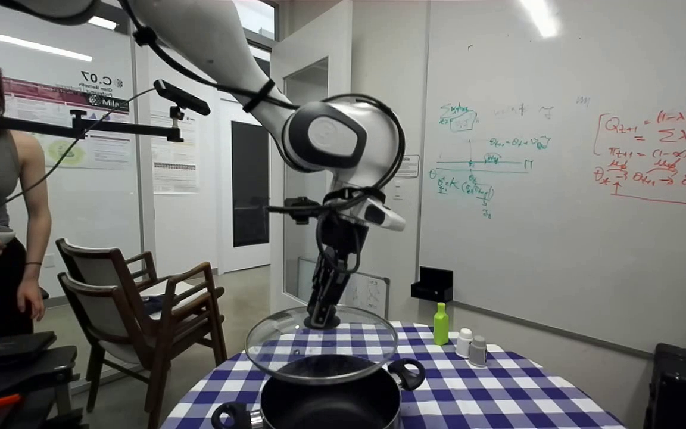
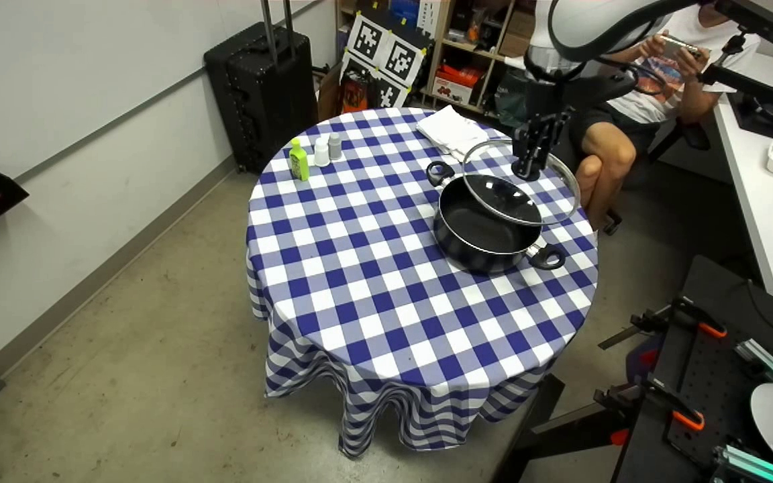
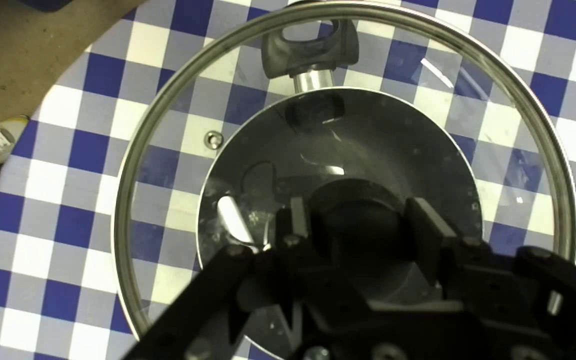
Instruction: Uncover the pot
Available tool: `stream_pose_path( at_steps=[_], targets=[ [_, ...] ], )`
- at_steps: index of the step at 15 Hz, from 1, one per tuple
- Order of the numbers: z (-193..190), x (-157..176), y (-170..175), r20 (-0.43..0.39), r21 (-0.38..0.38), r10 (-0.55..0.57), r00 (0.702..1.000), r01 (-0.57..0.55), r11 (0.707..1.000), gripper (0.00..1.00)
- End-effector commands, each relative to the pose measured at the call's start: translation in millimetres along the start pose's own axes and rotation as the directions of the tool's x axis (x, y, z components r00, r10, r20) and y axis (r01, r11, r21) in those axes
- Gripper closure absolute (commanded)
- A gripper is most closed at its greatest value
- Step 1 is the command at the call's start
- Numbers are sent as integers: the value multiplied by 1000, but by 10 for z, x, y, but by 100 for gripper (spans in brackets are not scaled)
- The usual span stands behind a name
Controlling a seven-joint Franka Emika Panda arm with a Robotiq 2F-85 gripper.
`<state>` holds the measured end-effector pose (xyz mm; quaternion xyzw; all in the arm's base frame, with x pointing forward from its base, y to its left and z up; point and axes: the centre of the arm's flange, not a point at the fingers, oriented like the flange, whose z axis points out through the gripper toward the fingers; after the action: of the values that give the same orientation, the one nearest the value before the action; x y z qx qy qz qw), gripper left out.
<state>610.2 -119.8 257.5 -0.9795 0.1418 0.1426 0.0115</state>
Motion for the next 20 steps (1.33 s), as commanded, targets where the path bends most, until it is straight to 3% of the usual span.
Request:
stream_pose_path(
  at_steps=[1,6,12,16,20],
  targets=[
    [-590,-553,107,-28,36,70,997,-69,997,75],
    [-1008,-910,221,-77,38,136,988,-133,990,75],
    [-1072,-1073,425,-91,69,196,976,-191,979,75],
    [-977,-1077,910,-97,89,251,963,-242,966,75],
    [-772,-1017,1451,-121,33,320,940,-319,947,75]
  ],
)
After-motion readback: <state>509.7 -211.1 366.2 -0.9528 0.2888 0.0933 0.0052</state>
